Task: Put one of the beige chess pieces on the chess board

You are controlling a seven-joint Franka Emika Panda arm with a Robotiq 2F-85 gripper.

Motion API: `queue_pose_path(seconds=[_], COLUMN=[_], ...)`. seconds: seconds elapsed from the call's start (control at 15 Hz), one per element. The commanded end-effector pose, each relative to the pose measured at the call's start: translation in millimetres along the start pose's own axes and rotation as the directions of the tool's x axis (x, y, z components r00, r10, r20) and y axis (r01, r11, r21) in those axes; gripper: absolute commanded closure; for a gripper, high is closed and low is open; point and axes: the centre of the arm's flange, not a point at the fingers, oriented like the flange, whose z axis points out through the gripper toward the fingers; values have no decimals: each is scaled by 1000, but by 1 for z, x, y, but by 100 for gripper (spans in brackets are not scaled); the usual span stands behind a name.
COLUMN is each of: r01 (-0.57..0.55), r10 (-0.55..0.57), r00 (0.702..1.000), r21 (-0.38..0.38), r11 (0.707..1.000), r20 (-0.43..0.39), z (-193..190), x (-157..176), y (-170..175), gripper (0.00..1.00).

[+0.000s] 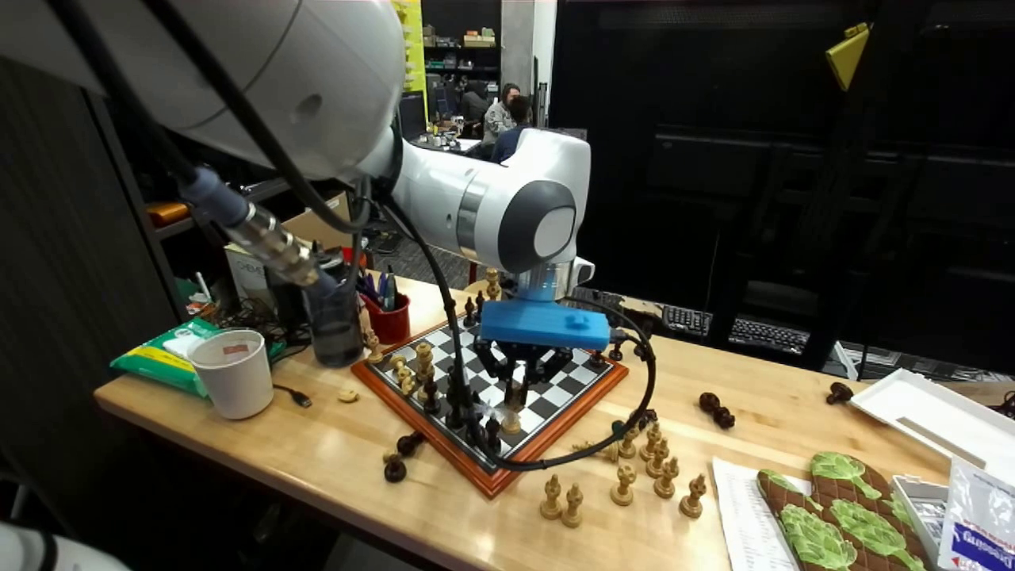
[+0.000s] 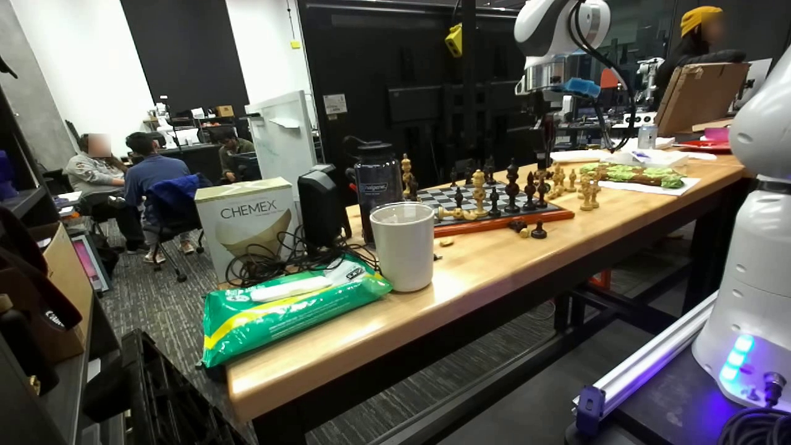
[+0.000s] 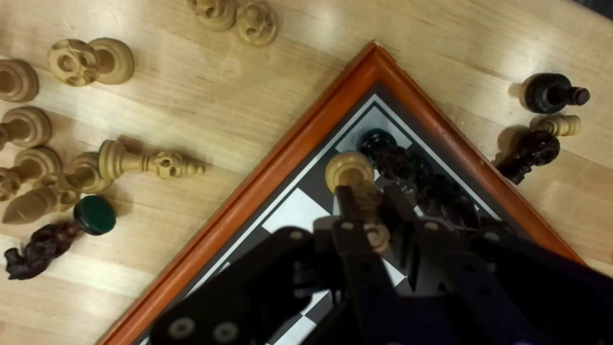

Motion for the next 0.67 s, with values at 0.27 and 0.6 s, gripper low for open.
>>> queue_pose_path(seconds=[0.27, 0.6], r01=[52, 74], r10=[-51, -73], r00=[998, 996], r21=[36, 30], r11=[998, 997], r20=[-34, -56], z=[11, 15], x=[-1, 2], y=[-1, 0], gripper=[95, 95])
